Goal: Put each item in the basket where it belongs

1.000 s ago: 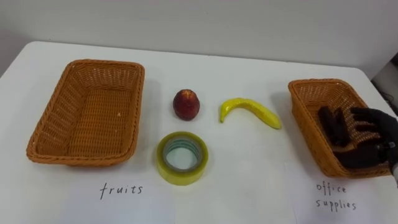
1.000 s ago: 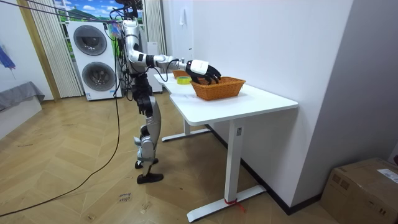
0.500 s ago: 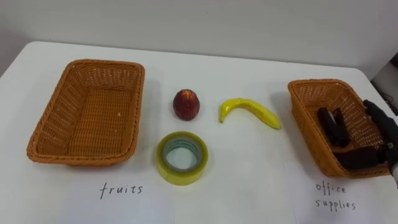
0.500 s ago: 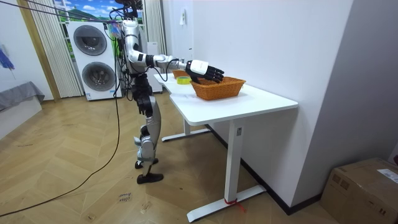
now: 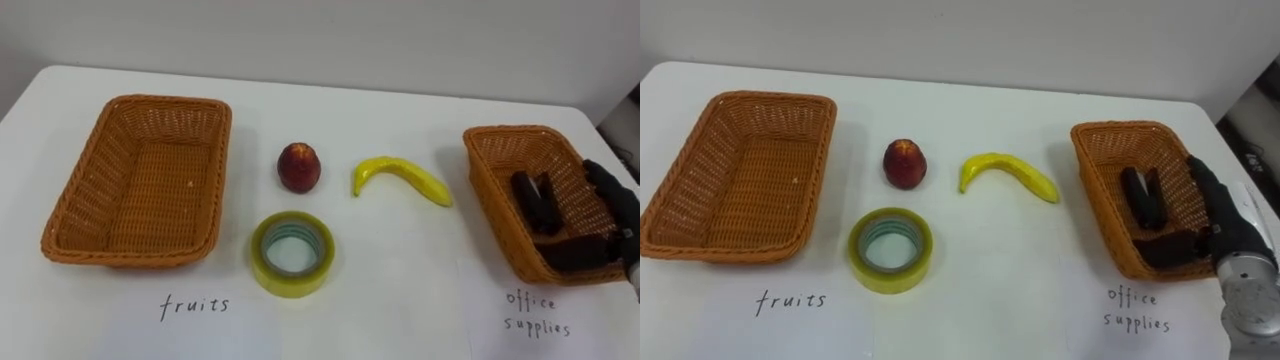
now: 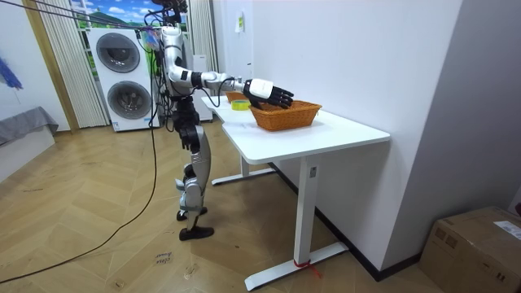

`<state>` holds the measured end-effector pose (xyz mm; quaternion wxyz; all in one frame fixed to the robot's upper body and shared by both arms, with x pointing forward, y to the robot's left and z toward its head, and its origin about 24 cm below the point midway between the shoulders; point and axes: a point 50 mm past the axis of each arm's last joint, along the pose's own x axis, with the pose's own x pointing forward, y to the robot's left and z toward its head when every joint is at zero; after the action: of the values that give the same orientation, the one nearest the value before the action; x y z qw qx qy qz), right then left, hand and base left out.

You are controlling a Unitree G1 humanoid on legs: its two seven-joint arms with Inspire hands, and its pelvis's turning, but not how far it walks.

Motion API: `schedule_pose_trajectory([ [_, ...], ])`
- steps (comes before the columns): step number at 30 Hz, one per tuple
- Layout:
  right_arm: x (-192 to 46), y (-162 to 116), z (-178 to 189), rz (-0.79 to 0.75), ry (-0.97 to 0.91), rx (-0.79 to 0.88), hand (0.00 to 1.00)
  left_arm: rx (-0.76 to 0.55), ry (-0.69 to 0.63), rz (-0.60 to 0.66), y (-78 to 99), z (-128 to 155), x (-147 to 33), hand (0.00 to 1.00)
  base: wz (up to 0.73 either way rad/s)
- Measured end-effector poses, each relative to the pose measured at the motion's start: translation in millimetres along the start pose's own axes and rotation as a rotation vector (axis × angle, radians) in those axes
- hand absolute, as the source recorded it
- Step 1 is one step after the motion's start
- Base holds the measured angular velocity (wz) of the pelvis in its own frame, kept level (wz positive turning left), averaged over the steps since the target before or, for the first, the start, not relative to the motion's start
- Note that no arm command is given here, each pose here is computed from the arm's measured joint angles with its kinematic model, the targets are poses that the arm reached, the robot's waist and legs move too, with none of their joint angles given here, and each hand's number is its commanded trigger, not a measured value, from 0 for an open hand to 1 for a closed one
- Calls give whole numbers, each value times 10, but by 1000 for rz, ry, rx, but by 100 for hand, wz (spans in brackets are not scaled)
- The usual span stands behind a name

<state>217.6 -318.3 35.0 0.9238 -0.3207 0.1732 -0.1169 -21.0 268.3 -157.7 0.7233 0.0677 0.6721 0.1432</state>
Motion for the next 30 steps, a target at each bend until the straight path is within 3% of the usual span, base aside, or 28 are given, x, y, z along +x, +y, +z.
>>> schedule_pose_trajectory([
  [5, 8, -24, 120, -12, -58, 97, 0, -27, -3, -1, 5, 2, 0, 0, 0],
  [14, -36, -166, 489, -143, -210, 58, 0, -24, -2, -7, -9, 4, 1, 0, 0],
  [24, 23, -317, 866, -295, -343, 134, 0, -17, -18, -6, -18, 38, 3, 0, 0],
  [30, -76, -335, 1072, -327, -444, 141, 0, -5, -33, 3, -27, 46, 2, 0, 0],
])
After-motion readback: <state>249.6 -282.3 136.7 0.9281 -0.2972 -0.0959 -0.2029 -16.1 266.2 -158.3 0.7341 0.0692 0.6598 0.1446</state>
